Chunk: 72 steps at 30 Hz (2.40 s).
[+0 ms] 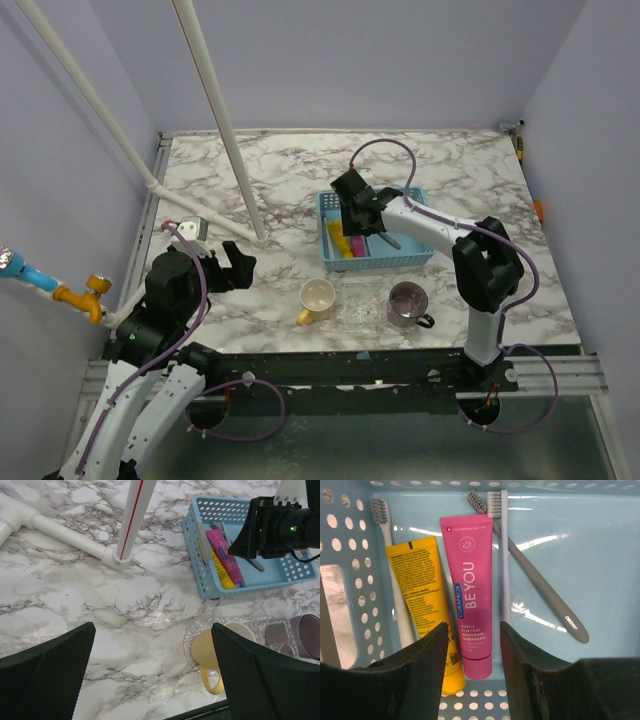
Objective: Prepare toiletry sets of a toothbrush and toothpaste on the tray
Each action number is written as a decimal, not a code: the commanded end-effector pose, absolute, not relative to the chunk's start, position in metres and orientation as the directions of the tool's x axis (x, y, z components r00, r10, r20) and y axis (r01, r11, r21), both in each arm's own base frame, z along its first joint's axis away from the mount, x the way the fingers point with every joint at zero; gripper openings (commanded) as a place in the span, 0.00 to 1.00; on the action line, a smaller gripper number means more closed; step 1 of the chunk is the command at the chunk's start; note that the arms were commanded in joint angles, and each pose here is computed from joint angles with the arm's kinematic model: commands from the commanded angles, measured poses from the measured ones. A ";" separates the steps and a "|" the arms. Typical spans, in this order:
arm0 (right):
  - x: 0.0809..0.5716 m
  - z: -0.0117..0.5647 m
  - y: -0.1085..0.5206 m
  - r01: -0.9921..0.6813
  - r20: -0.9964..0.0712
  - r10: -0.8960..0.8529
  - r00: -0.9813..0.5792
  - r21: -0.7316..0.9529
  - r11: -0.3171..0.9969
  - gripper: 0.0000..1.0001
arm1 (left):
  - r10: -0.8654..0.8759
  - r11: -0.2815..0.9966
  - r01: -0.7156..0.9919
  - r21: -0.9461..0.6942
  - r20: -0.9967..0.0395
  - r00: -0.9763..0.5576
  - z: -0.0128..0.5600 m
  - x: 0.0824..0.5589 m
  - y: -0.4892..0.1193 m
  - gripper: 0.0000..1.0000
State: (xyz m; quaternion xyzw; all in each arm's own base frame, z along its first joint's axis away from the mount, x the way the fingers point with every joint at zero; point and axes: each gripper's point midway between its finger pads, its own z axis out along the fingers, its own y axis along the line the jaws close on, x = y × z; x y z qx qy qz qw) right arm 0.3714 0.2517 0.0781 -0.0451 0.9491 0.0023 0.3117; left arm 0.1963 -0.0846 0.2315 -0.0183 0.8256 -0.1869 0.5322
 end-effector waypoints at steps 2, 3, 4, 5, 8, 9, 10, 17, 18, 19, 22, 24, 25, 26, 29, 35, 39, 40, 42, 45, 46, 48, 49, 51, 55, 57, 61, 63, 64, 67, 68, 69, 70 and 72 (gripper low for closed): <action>0.364 0.057 0.252 -0.083 -0.547 -0.079 -0.833 -0.018 0.996 0.49 | -0.224 0.927 0.181 -0.328 -0.873 -0.433 0.231 0.194 -0.085 0.99; 0.363 0.054 0.251 -0.083 -0.542 -0.080 -0.837 -0.019 0.996 0.49 | -0.225 0.927 0.181 -0.328 -0.873 -0.433 0.231 0.194 -0.085 0.99; 0.363 0.053 0.252 -0.083 -0.540 -0.079 -0.838 -0.017 0.996 0.49 | -0.225 0.927 0.181 -0.328 -0.873 -0.433 0.232 0.194 -0.085 0.99; 0.362 0.051 0.253 -0.088 -0.534 -0.082 -0.841 -0.014 0.996 0.49 | -0.225 0.927 0.182 -0.329 -0.874 -0.431 0.232 0.194 -0.085 0.99; 0.361 0.045 0.254 -0.094 -0.522 -0.086 -0.849 -0.011 0.996 0.49 | -0.226 0.927 0.182 -0.329 -0.874 -0.430 0.232 0.194 -0.085 0.99; 0.361 0.043 0.255 -0.097 -0.518 -0.087 -0.851 -0.008 0.995 0.49 | -0.226 0.927 0.181 -0.329 -0.874 -0.430 0.232 0.194 -0.085 0.99; 0.360 0.040 0.255 -0.098 -0.512 -0.089 -0.855 -0.009 0.995 0.49 | -0.226 0.927 0.181 -0.329 -0.873 -0.431 0.231 0.194 -0.085 0.99; 0.357 0.025 0.255 -0.099 -0.483 -0.096 -0.870 -0.019 0.995 0.49 | -0.225 0.927 0.182 -0.329 -0.873 -0.432 0.231 0.194 -0.085 0.99; 0.357 0.023 0.255 -0.100 -0.481 -0.097 -0.871 -0.021 0.995 0.49 | -0.225 0.927 0.182 -0.329 -0.873 -0.433 0.231 0.194 -0.085 0.99; 0.357 0.021 0.255 -0.100 -0.477 -0.099 -0.874 -0.023 0.995 0.49 | -0.225 0.927 0.182 -0.329 -0.873 -0.433 0.231 0.194 -0.085 0.99; 0.355 0.016 0.255 -0.104 -0.465 -0.102 -0.879 -0.022 0.994 0.49 | -0.225 0.927 0.181 -0.329 -0.873 -0.433 0.231 0.194 -0.085 0.99; 0.355 0.014 0.256 -0.107 -0.462 -0.103 -0.881 -0.018 0.994 0.49 | -0.226 0.927 0.181 -0.329 -0.874 -0.431 0.232 0.194 -0.085 0.99; 0.355 0.013 0.256 -0.109 -0.460 -0.105 -0.882 -0.017 0.994 0.48 | -0.226 0.927 0.180 -0.329 -0.873 -0.432 0.231 0.194 -0.085 0.99; 0.355 0.012 0.256 -0.110 -0.460 -0.105 -0.882 -0.015 0.994 0.46 | -0.225 0.927 0.181 -0.329 -0.873 -0.433 0.231 0.194 -0.085 0.99; 0.354 0.013 0.256 -0.114 -0.462 -0.108 -0.880 -0.015 0.993 0.36 | -0.225 0.927 0.180 -0.329 -0.872 -0.435 0.231 0.195 -0.085 0.99; 0.358 0.031 0.256 -0.115 -0.491 -0.107 -0.865 -0.013 0.993 0.24 | -0.222 0.927 0.182 -0.329 -0.870 -0.440 0.230 0.195 -0.086 0.99; 0.364 0.057 0.253 -0.106 -0.533 -0.099 -0.840 -0.017 0.994 0.22 | -0.222 0.926 0.181 -0.330 -0.868 -0.444 0.229 0.195 -0.086 0.99; 0.364 0.065 0.252 -0.106 -0.546 -0.096 -0.832 -0.014 0.994 0.22 | -0.222 0.926 0.182 -0.330 -0.868 -0.443 0.229 0.195 -0.086 0.99; 0.365 0.081 0.251 -0.106 -0.569 -0.090 -0.817 -0.006 0.994 0.22 | -0.221 0.925 0.185 -0.331 -0.868 -0.444 0.229 0.195 -0.087 0.99; 0.364 0.107 0.250 -0.117 -0.605 -0.082 -0.792 0.018 0.993 0.22 | -0.221 0.924 0.188 -0.332 -0.867 -0.446 0.229 0.195 -0.088 0.99; 0.364 0.113 0.250 -0.123 -0.615 -0.081 -0.785 0.026 0.992 0.22 | -0.221 0.923 0.191 -0.333 -0.868 -0.445 0.230 0.195 -0.088 0.99; 0.362 0.126 0.250 -0.143 -0.636 -0.085 -0.767 0.041 0.989 0.22 | -0.221 0.921 0.195 -0.336 -0.866 -0.448 0.229 0.195 -0.089 0.99; 0.360 0.133 0.251 -0.155 -0.644 -0.086 -0.760 0.051 0.987 0.22 | -0.219 0.920 0.200 -0.337 -0.866 -0.449 0.230 0.195 -0.090 0.99; 0.358 0.145 0.253 -0.180 -0.659 -0.091 -0.747 0.069 0.981 0.22 | -0.221 0.918 0.207 -0.340 -0.868 -0.445 0.231 0.194 -0.091 0.99; 0.349 0.167 0.260 -0.257 -0.691 -0.113 -0.714 0.108 0.960 0.22 | -0.217 0.907 0.235 -0.350 -0.865 -0.452 0.232 0.193 -0.097 0.99; 0.342 0.178 0.263 -0.301 -0.711 -0.133 -0.691 0.117 0.946 0.22 | -0.215 0.897 0.255 -0.359 -0.863 -0.458 0.233 0.192 -0.101 0.99; 0.322 0.189 0.271 -0.391 -0.734 -0.189 -0.652 0.112 0.913 0.22 | -0.210 0.862 0.320 -0.392 -0.852 -0.479 0.234 0.188 -0.115 0.99; 0.309 0.193 0.277 -0.440 -0.750 -0.228 -0.620 0.092 0.893 0.22 | -0.203 0.837 0.358 -0.415 -0.842 -0.501 0.234 0.185 -0.125 0.99; 0.302 0.193 0.280 -0.467 -0.756 -0.252 -0.604 0.080 0.881 0.22 | -0.201 0.828 0.367 -0.424 -0.836 -0.511 0.234 0.184 -0.127 0.99; 0.281 0.196 0.283 -0.521 -0.773 -0.297 -0.561 0.052 0.852 0.22 | -0.197 0.806 0.385 -0.449 -0.818 -0.541 0.234 0.180 -0.135 0.99; 0.275 0.199 0.283 -0.537 -0.782 -0.302 -0.546 0.050 0.842 0.22 | -0.195 0.797 0.393 -0.459 -0.811 -0.552 0.234 0.178 -0.137 0.99; 0.269 0.199 0.284 -0.556 -0.785 -0.315 -0.534 0.045 0.830 0.22 | -0.193 0.783 0.405 -0.472 -0.804 -0.563 0.235 0.176 -0.141 0.99; 0.262 0.202 0.286 -0.573 -0.792 -0.322 -0.518 0.043 0.818 0.22 | -0.187 0.767 0.421 -0.484 -0.796 -0.576 0.235 0.173 -0.145 0.99; 0.248 0.207 0.290 -0.612 -0.806 -0.339 -0.486 0.037 0.790 0.22 | -0.177 0.742 0.438 -0.507 -0.779 -0.601 0.235 0.167 -0.151 0.99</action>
